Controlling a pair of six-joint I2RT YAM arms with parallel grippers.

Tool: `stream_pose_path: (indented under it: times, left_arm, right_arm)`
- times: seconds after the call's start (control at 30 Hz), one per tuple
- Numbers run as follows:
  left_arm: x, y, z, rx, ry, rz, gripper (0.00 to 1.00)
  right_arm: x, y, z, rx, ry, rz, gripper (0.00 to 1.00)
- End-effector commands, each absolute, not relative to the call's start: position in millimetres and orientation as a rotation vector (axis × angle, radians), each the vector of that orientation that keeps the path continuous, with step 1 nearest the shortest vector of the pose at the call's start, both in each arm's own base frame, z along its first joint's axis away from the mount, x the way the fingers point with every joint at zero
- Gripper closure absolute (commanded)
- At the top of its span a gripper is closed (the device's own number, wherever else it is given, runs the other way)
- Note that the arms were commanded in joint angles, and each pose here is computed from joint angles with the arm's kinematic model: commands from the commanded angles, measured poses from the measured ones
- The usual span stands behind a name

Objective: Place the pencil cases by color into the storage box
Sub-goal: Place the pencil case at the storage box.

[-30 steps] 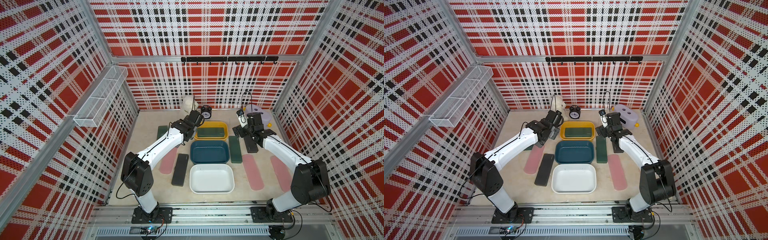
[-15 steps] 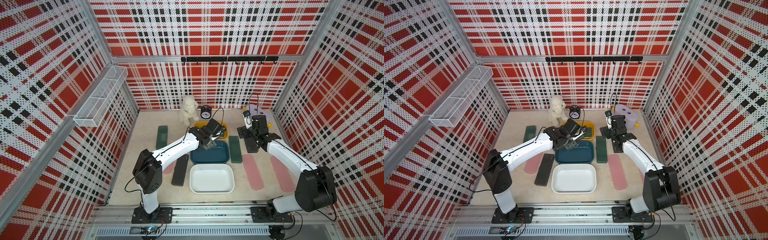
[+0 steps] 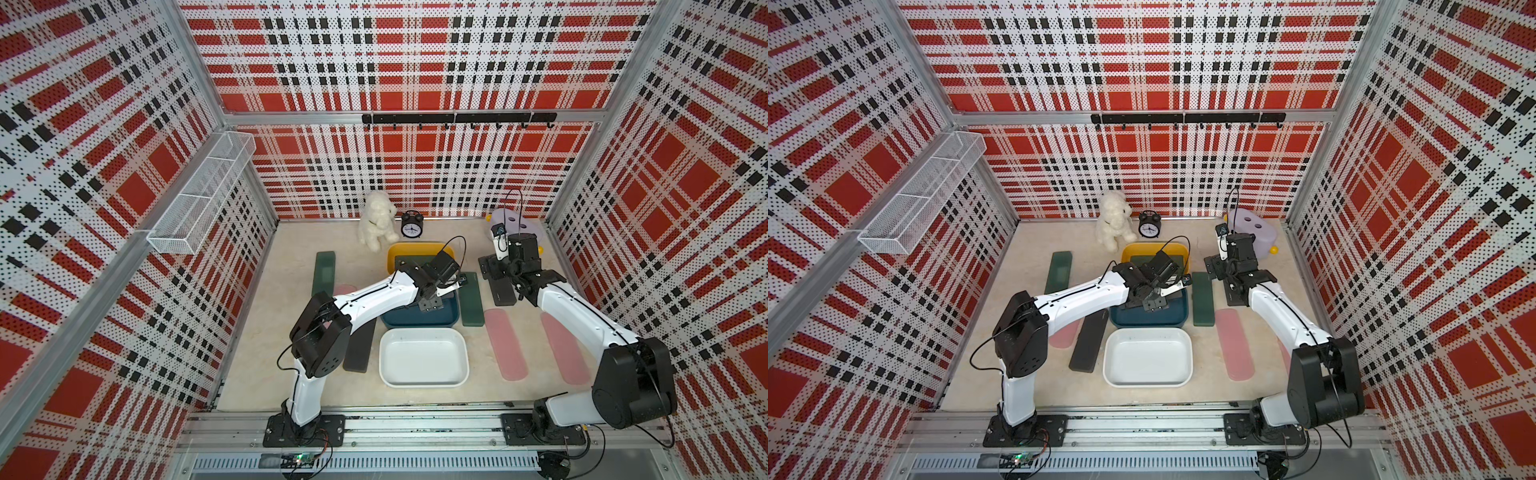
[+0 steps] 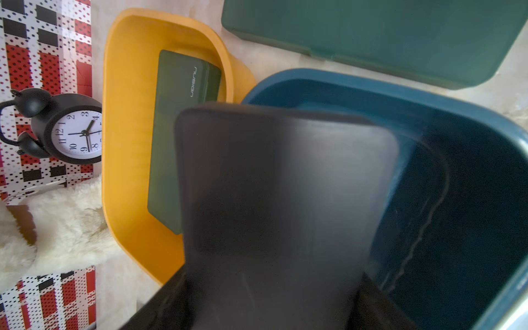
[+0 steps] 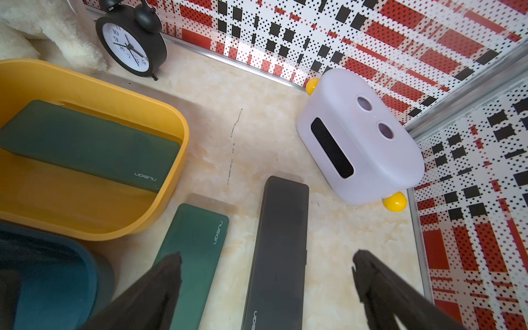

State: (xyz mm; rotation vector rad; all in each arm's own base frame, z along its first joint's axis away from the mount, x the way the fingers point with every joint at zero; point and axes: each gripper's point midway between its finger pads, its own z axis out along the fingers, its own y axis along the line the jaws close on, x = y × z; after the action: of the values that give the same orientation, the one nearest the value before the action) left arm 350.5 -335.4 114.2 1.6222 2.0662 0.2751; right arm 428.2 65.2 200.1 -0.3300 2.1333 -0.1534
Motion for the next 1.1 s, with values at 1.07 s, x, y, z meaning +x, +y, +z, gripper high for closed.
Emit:
stream_pose_path:
  times: [1.07]
  left_arm:
    - [370, -332, 39, 1.753, 2.11, 0.43, 0.94]
  right_arm:
    - [426, 59, 195, -0.313, 2.127, -0.122, 0.0]
